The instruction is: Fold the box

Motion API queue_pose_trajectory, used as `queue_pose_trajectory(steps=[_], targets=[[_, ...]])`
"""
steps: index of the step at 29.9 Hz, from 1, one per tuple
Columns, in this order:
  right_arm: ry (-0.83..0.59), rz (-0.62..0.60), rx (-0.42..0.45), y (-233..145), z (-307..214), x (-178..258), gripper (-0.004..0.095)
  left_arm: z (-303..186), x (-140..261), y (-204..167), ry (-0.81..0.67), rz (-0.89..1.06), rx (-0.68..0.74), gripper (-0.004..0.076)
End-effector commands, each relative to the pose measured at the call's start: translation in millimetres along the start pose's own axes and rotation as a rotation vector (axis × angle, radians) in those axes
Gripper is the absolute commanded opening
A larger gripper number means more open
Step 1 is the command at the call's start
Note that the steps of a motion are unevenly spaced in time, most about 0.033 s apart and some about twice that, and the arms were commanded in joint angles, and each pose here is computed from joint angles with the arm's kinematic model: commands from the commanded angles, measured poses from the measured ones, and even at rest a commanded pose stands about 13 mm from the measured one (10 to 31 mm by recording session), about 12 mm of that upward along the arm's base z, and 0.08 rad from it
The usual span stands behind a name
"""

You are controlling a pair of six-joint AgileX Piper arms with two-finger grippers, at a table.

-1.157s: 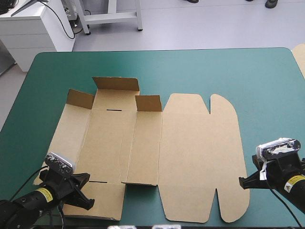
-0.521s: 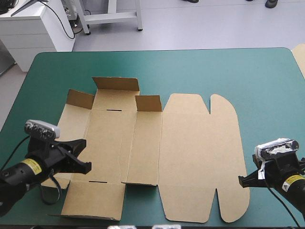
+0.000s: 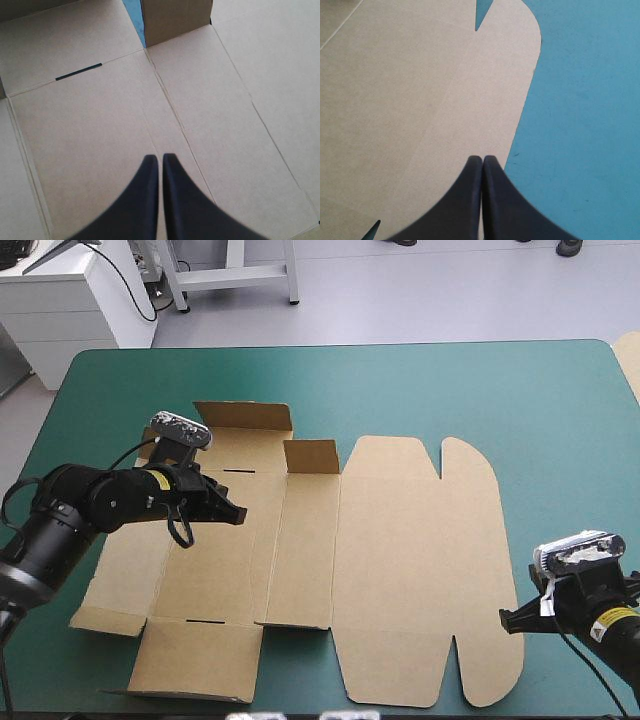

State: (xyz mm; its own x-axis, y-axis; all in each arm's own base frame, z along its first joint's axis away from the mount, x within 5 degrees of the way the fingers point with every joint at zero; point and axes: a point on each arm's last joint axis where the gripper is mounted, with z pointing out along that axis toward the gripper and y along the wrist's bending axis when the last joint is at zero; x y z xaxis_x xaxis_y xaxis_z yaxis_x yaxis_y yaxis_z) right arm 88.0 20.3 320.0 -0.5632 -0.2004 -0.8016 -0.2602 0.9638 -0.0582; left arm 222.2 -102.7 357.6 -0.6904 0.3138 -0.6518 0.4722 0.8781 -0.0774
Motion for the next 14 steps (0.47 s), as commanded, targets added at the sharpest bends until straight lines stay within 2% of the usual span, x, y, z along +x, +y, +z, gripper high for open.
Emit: queue_pose_trajectory(steps=[1, 11, 14], targets=[[-0.064, -0.005, 0.014, -2, -4, -10, -0.0021, -5, -14, 9, -0.078, -0.022, 0.047, 0.0016], [-0.058, -0.006, 0.014, -2, -4, -9, -0.002, -27, 12, 100, -0.069, -0.23, 0.225, 0.0016], [-0.058, -0.033, 0.015, -2, -4, -9, -0.0021, -42, 28, 128, -0.08, -0.324, 0.206, 0.0016]])
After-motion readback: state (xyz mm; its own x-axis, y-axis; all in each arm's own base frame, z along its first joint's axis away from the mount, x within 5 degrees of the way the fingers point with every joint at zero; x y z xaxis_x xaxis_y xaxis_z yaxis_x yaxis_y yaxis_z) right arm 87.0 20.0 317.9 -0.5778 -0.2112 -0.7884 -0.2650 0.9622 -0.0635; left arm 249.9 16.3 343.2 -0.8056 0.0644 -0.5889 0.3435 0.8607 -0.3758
